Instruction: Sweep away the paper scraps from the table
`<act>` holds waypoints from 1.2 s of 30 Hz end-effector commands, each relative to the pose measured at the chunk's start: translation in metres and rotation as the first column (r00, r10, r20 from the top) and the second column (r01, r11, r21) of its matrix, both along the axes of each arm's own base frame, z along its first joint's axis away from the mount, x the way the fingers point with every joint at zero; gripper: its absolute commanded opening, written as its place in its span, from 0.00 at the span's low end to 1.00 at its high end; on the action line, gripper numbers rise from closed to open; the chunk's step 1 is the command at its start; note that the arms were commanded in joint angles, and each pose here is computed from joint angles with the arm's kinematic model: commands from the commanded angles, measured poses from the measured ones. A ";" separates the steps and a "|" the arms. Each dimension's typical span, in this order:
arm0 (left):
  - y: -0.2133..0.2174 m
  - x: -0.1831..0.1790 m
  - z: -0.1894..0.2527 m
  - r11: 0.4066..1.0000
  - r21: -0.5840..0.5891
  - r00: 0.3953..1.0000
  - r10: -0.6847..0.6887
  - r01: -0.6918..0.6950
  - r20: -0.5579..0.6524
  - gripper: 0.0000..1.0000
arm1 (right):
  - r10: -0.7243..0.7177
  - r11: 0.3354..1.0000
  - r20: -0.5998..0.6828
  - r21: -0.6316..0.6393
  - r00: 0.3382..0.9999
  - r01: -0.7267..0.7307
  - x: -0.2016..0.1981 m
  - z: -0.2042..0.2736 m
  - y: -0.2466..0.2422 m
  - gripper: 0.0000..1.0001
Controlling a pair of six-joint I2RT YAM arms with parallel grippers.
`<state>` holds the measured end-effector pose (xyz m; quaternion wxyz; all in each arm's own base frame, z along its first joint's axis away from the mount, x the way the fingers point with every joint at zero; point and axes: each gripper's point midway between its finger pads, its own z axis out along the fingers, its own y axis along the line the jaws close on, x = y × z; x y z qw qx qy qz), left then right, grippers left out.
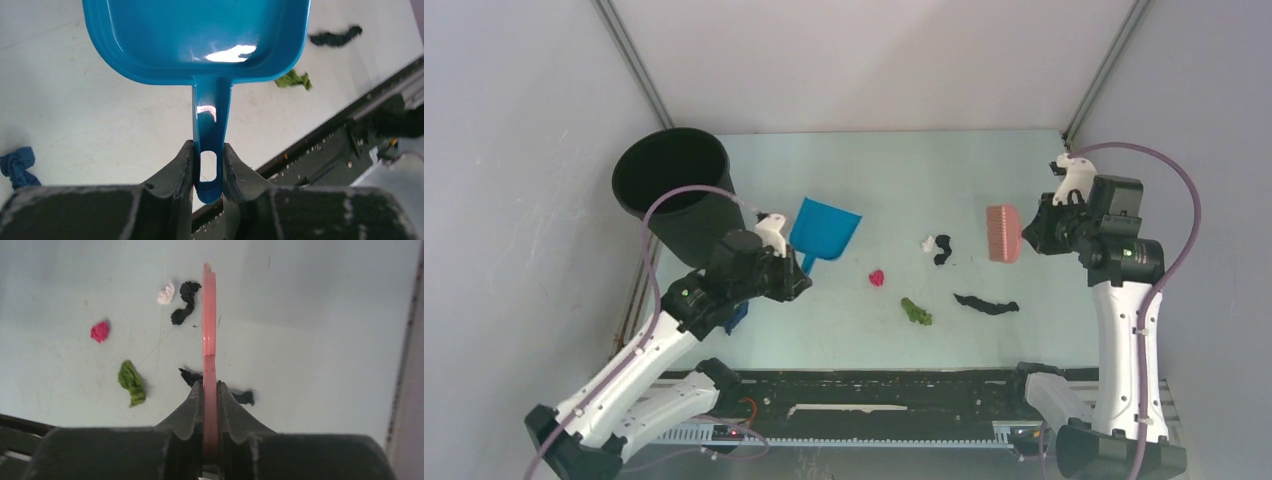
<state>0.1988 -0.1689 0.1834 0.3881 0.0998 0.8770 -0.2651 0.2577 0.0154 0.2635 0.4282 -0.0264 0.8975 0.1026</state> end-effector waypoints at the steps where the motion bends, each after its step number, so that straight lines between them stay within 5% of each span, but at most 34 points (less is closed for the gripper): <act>1: -0.005 -0.021 0.008 0.973 0.192 0.992 -0.122 0.126 -0.033 0.00 | 0.178 0.964 -0.029 -0.198 0.984 -0.180 -0.026 0.008 -0.008 0.00; 10: -0.037 -0.100 -0.037 0.832 0.288 0.866 -0.382 0.474 -0.322 0.00 | 0.076 0.934 -0.142 -0.336 0.987 -0.120 -0.028 -0.011 -0.040 0.00; 16: -0.053 -0.119 -0.061 0.756 0.315 0.798 -0.430 0.574 -0.422 0.00 | -0.086 0.838 -0.278 -0.539 0.957 -0.081 -0.024 -0.044 -0.079 0.00; 22: -0.072 -0.132 -0.092 0.690 0.321 0.729 -0.442 0.648 -0.522 0.00 | -0.119 0.811 -0.374 -0.571 0.920 -0.128 -0.019 -0.080 -0.068 0.00; 28: -0.097 -0.133 -0.093 0.700 0.263 0.699 -0.457 0.664 -0.551 0.00 | -0.006 0.855 -0.485 -0.456 0.875 -0.247 -0.021 -0.114 -0.019 0.00; 36: -0.116 -0.128 -0.108 0.665 0.264 0.663 -0.463 0.699 -0.589 0.00 | 0.392 0.884 -0.550 0.002 0.737 -0.468 -0.047 -0.127 0.078 0.00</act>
